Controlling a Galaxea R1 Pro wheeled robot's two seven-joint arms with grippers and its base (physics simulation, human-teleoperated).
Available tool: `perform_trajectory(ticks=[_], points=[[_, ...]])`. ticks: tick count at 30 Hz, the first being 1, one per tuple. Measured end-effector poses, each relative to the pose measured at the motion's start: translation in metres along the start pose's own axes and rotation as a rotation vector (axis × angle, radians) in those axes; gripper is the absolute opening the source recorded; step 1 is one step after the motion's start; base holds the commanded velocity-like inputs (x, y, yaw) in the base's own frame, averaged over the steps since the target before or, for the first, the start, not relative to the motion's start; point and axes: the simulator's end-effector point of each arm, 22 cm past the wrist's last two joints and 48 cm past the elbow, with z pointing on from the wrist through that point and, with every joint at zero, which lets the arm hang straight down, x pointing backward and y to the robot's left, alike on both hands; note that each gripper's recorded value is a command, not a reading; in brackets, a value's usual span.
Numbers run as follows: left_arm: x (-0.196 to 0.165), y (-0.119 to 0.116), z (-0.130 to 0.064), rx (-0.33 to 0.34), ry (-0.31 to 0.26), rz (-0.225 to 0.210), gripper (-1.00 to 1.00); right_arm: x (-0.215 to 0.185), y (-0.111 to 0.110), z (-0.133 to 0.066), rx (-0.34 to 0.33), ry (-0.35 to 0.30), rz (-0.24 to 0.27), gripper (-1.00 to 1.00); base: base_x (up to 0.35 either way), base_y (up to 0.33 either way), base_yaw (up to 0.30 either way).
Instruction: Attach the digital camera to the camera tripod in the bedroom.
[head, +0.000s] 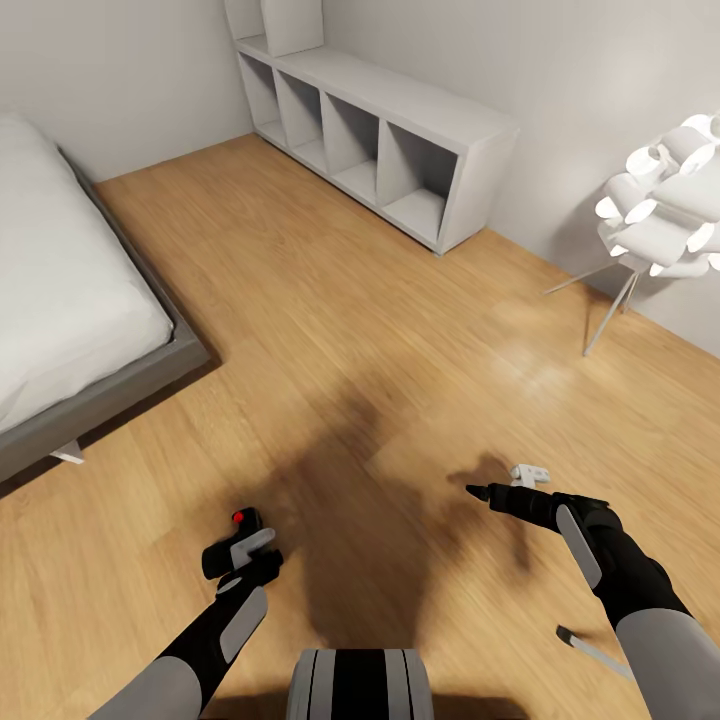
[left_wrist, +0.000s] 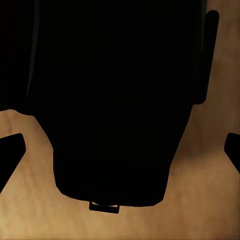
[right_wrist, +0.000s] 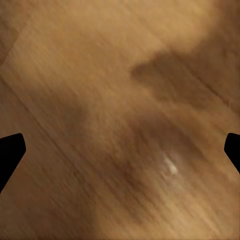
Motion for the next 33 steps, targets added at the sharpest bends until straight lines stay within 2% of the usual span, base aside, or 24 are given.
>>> perform_trajectory(ticks=[33], points=[[-0.0021, 0.0037, 0.0008, -0.006, -0.004, -0.009, 1.00, 0.0000, -0.0001, 0.0000, 0.000, 0.000, 0.000, 1.00, 0.017, 0.000, 0.000]])
